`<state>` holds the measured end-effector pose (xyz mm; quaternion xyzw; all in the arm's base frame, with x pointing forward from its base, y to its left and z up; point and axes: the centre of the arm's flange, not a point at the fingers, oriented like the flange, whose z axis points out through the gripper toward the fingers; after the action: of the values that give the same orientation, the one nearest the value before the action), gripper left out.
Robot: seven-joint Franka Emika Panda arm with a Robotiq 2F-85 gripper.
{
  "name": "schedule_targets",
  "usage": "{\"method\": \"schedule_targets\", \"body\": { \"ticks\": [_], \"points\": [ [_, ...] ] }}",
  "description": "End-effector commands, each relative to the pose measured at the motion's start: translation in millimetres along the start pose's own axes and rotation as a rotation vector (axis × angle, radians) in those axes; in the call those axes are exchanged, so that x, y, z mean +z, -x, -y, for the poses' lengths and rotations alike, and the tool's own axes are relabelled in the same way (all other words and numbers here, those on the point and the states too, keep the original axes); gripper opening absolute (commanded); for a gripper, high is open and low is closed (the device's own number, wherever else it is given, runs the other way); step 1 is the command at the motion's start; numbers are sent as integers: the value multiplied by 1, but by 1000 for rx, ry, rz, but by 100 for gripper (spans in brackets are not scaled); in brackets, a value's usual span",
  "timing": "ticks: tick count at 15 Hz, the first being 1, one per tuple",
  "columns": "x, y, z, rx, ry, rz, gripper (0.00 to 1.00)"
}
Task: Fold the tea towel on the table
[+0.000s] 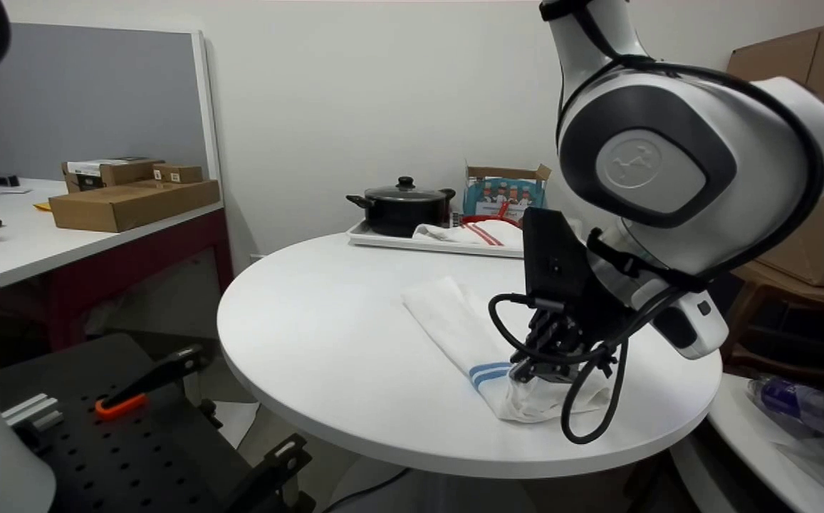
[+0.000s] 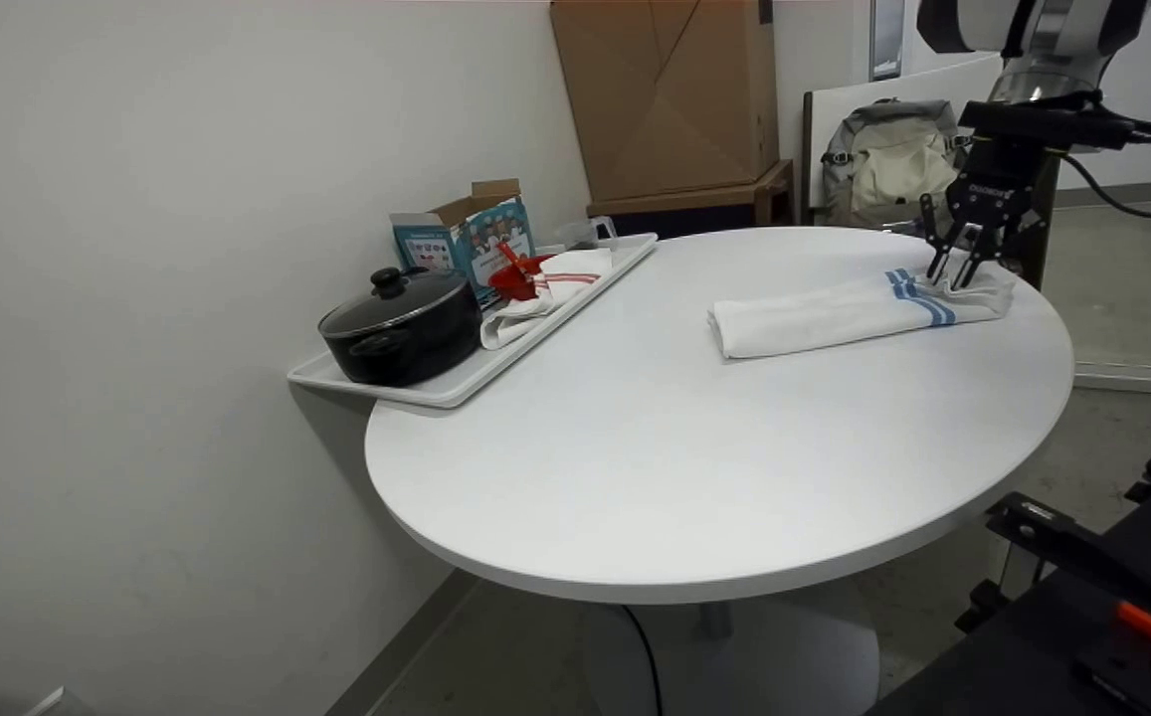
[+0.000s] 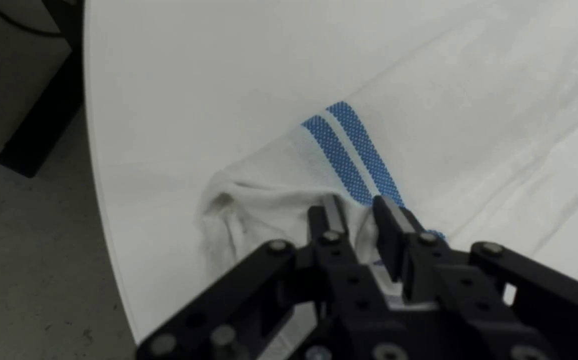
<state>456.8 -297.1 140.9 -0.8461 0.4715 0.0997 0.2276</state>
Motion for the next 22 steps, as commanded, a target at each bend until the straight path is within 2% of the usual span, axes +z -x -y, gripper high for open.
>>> {"method": "schedule_targets", "body": {
  "ticks": [1,7,15,18,22],
  "points": [
    [-2,3,15,12,13,-27,55],
    [-17,21,35,-33,52,-115,99],
    [-68,41,34,-62,165,-266,100],
    [-71,44,30,-129,173,-262,100],
    [-68,36,22,-149,162,-259,100]
  ]
}}
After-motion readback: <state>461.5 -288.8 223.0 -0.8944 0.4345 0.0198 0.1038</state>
